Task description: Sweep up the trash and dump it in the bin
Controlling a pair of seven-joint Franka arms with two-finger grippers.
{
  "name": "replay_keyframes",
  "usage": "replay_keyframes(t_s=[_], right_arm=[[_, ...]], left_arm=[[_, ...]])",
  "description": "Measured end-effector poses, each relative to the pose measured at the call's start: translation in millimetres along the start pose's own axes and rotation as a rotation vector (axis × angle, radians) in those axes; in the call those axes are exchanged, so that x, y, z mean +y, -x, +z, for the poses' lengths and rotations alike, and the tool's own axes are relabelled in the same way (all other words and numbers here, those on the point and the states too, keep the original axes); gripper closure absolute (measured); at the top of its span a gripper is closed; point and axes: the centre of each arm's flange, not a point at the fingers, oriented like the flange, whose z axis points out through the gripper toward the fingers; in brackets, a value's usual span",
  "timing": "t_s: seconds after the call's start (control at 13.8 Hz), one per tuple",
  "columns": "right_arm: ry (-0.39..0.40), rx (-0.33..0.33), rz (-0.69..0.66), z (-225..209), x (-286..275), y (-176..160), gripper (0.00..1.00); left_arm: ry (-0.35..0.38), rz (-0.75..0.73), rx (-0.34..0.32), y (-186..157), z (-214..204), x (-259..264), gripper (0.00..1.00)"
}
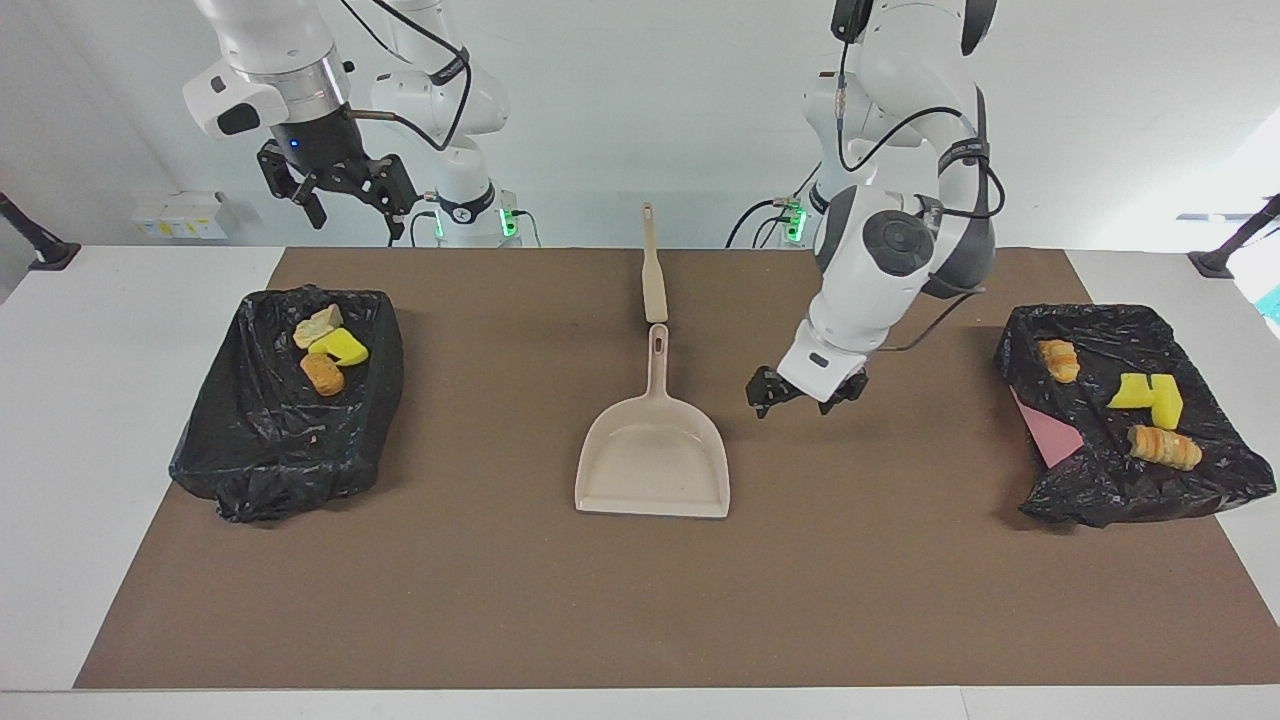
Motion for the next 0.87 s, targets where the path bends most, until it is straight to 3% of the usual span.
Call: replay_keyframes(t_s=[0.43, 0.65, 0.87], right_arm=[[-0.001, -0.001, 0.007, -3, 5, 4, 0.00], [-0.001, -0.005, 0.013, -2, 9, 3, 0.00], [-0.001, -0.005, 0.017, -1, 11, 2, 0.00]], left_arm=[[0.007, 0.096, 0.067, -25, -41, -110, 0.00], [0.006, 0.140, 0.107, -23, -71, -142, 0.00], [0.001, 0.129, 0.105, -17, -90, -179, 0.00]])
